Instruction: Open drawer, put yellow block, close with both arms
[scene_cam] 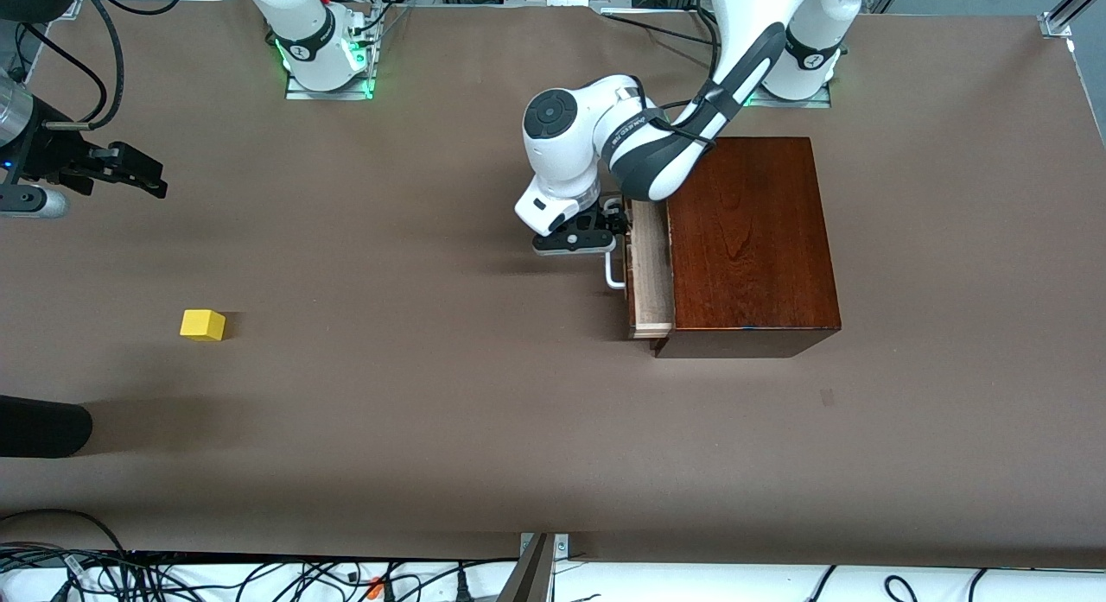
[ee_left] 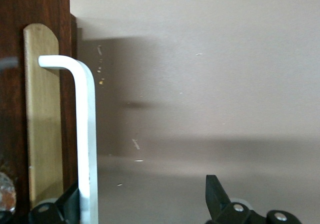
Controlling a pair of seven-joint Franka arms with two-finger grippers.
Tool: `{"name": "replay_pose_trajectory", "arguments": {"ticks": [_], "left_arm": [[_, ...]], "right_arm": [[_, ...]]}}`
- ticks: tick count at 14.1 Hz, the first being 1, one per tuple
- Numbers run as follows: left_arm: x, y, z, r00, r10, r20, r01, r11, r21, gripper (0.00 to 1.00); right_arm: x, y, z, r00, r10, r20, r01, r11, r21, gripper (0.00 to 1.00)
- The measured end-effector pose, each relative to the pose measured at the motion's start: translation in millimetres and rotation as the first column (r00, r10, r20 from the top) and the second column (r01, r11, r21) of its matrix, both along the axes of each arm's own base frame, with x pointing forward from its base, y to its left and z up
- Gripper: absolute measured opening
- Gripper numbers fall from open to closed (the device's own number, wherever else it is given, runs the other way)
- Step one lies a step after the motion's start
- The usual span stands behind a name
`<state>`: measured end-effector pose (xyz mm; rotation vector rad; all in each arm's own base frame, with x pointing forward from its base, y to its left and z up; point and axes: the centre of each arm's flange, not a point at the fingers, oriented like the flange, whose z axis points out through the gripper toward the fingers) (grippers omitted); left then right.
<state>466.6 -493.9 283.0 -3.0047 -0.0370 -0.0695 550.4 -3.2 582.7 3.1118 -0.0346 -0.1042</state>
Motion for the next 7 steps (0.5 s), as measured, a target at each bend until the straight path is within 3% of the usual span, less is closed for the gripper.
{"name": "replay_pose_trajectory", "arguments": {"ticks": [7], "left_arm": [[2,-4,1,1.0,0.016,-0.003,-0.016,1.0,-0.009,1.0]], "right_arm": [[0,-22,0,1.0,-0.022,-0.001,0.022,1.0,0.001,1.0]]}}
